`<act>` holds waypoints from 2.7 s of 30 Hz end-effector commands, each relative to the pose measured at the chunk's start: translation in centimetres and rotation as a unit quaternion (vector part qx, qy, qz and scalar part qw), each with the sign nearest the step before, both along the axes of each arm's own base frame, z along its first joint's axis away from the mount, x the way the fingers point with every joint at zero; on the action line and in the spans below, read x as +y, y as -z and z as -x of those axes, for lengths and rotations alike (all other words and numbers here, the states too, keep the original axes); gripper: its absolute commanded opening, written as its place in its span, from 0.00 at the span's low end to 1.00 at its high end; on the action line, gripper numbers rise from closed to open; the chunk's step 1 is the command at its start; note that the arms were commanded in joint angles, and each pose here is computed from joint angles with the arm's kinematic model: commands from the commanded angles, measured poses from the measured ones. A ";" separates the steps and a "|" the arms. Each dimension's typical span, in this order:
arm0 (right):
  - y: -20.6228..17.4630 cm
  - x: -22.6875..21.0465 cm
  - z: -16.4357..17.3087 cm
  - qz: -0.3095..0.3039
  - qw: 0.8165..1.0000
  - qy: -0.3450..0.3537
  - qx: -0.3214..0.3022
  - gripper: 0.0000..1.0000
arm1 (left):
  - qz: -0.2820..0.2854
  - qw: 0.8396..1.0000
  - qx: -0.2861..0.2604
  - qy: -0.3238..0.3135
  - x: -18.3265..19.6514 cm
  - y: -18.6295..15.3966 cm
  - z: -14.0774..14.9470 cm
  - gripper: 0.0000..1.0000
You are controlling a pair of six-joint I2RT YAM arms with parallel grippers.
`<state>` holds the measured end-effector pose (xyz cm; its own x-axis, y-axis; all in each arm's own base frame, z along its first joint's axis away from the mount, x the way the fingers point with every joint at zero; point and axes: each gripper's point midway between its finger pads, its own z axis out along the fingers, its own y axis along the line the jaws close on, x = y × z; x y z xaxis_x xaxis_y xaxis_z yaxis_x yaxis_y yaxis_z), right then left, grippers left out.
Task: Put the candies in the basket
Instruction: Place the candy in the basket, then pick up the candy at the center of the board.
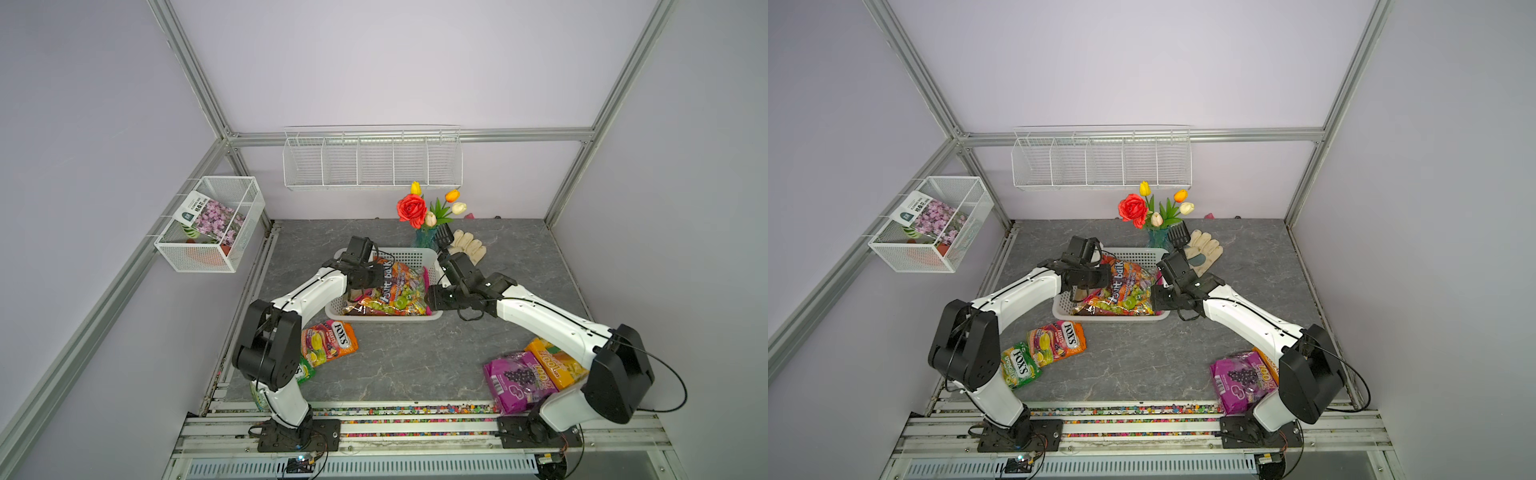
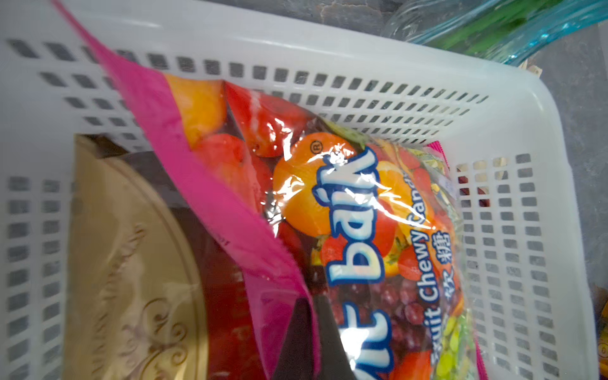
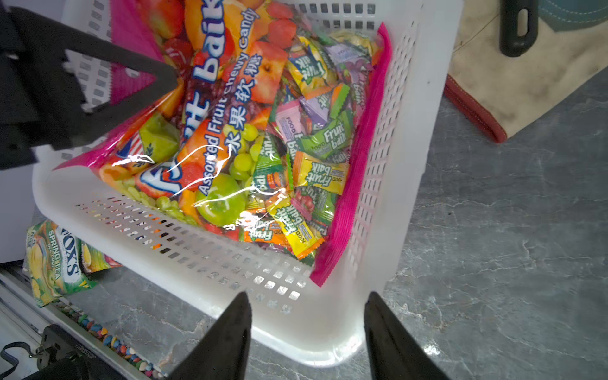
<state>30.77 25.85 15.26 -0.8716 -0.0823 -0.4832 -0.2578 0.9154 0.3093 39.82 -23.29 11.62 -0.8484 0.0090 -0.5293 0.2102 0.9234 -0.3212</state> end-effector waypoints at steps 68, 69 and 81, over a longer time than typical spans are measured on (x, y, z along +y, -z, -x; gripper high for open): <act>-0.2 -5.8 7.0 0.251 0.966 -0.069 0.003 0.76 | -0.060 0.974 -0.079 -0.204 13.5 -11.6 1.9 0.51; -0.4 -7.3 7.8 0.280 0.958 -0.048 0.027 0.76 | -0.057 0.973 -0.088 -0.205 13.6 -12.0 1.8 0.51; 5.1 -12.9 16.5 0.321 0.921 0.008 0.222 0.51 | -0.031 0.972 -0.134 -0.191 12.9 -13.7 1.0 0.51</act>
